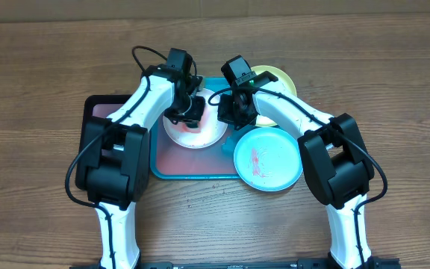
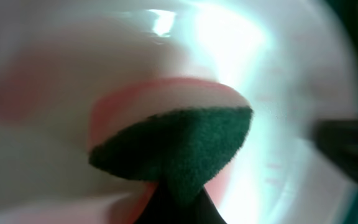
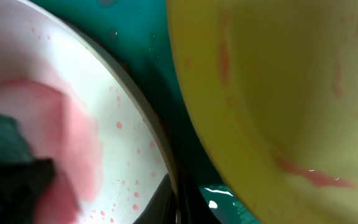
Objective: Clean dirty plates on tray and stack at the side
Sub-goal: 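Scrub the white plate with the sponge while the right gripper holds it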
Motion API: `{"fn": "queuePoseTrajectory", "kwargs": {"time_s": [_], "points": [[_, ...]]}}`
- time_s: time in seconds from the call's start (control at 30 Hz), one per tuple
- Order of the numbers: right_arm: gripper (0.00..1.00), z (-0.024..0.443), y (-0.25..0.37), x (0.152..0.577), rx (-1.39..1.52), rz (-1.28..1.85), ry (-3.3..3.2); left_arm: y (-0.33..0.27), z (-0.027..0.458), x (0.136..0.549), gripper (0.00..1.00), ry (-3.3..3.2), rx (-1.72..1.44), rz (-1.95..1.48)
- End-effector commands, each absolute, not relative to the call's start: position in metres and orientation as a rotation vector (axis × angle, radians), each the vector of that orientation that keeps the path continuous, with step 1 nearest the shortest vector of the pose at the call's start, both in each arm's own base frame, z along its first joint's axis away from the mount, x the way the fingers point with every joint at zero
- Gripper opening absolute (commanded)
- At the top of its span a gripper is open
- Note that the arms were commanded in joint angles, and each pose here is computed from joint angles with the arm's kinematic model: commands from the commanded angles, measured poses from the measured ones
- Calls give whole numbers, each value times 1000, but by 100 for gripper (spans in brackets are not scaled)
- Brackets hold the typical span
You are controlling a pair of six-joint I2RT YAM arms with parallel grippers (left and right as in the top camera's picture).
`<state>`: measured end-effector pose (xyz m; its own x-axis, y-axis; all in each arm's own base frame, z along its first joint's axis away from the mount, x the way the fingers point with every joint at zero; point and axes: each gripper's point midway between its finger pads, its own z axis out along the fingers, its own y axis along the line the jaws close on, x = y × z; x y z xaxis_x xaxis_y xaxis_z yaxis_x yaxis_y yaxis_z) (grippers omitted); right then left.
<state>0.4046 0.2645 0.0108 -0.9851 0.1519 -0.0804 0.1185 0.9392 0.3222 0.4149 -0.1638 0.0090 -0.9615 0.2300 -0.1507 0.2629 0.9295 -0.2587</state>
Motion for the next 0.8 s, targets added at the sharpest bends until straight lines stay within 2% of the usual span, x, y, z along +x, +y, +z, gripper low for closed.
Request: {"fn": "queuePoseTrajectory", "kwargs": {"time_s": [0.0, 0.27, 0.33, 0.47, 0.57, 0.67, 0.77], "points": [[4, 6, 282, 397, 201, 562, 3010, -229, -3, 364, 4, 2963, 609, -982], [4, 6, 282, 397, 201, 562, 3010, -230, -1, 356, 4, 2985, 608, -1027], [4, 6, 282, 397, 200, 562, 3011, -219, -6, 360, 4, 3009, 597, -936], [4, 6, 282, 397, 201, 560, 3013, -144, -22, 378, 4, 3195, 300, -313], [4, 6, 282, 397, 200, 562, 3009, -90, -14, 385, 4, 3218, 76, 113], [4, 6, 282, 398, 200, 562, 3008, -55, 1, 395, 4, 3155, 19, 424], [4, 6, 282, 397, 200, 560, 3009, -41, 12, 408, 4, 3067, 28, 591]]}}
